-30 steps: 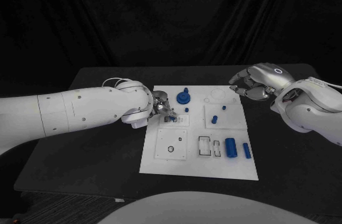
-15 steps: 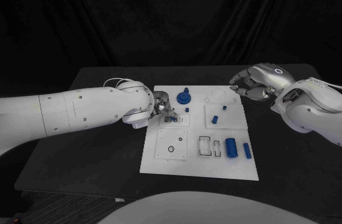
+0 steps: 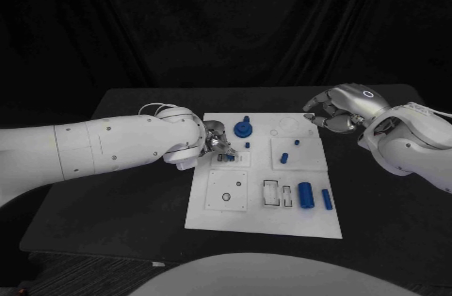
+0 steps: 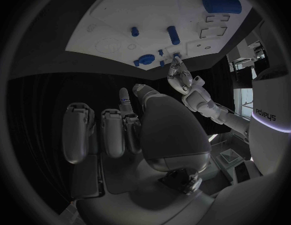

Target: Assemble the parts on the task board

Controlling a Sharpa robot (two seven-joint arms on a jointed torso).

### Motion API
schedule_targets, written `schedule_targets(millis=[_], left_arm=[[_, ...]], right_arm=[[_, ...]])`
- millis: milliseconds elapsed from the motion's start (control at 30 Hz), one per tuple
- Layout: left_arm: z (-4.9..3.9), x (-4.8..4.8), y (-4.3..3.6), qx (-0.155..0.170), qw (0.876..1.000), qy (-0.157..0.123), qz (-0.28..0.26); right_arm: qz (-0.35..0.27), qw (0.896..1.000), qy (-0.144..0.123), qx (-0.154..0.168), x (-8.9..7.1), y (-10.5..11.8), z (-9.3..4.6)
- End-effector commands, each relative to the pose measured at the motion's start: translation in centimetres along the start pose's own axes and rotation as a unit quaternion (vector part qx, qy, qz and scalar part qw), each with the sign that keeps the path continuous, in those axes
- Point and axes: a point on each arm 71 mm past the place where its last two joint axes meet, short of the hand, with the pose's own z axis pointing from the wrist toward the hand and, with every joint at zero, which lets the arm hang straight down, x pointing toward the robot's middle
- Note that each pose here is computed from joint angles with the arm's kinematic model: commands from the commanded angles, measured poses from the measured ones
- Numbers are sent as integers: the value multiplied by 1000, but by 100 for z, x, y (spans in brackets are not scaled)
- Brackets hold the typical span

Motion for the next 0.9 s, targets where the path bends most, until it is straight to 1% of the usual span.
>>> schedule_targets(millis=[33,467,900], left_arm=[[15,55,9,1,1000,13,6],[8,74,8,-1,1000,19,9],[-7,84,33,-5,1000,24,11]], right_arm=[[0,1000,0,9,7,-15,-5],[0,1000,0,9,8,-18,-4],[0,1000,1,10,16,-19,-4]])
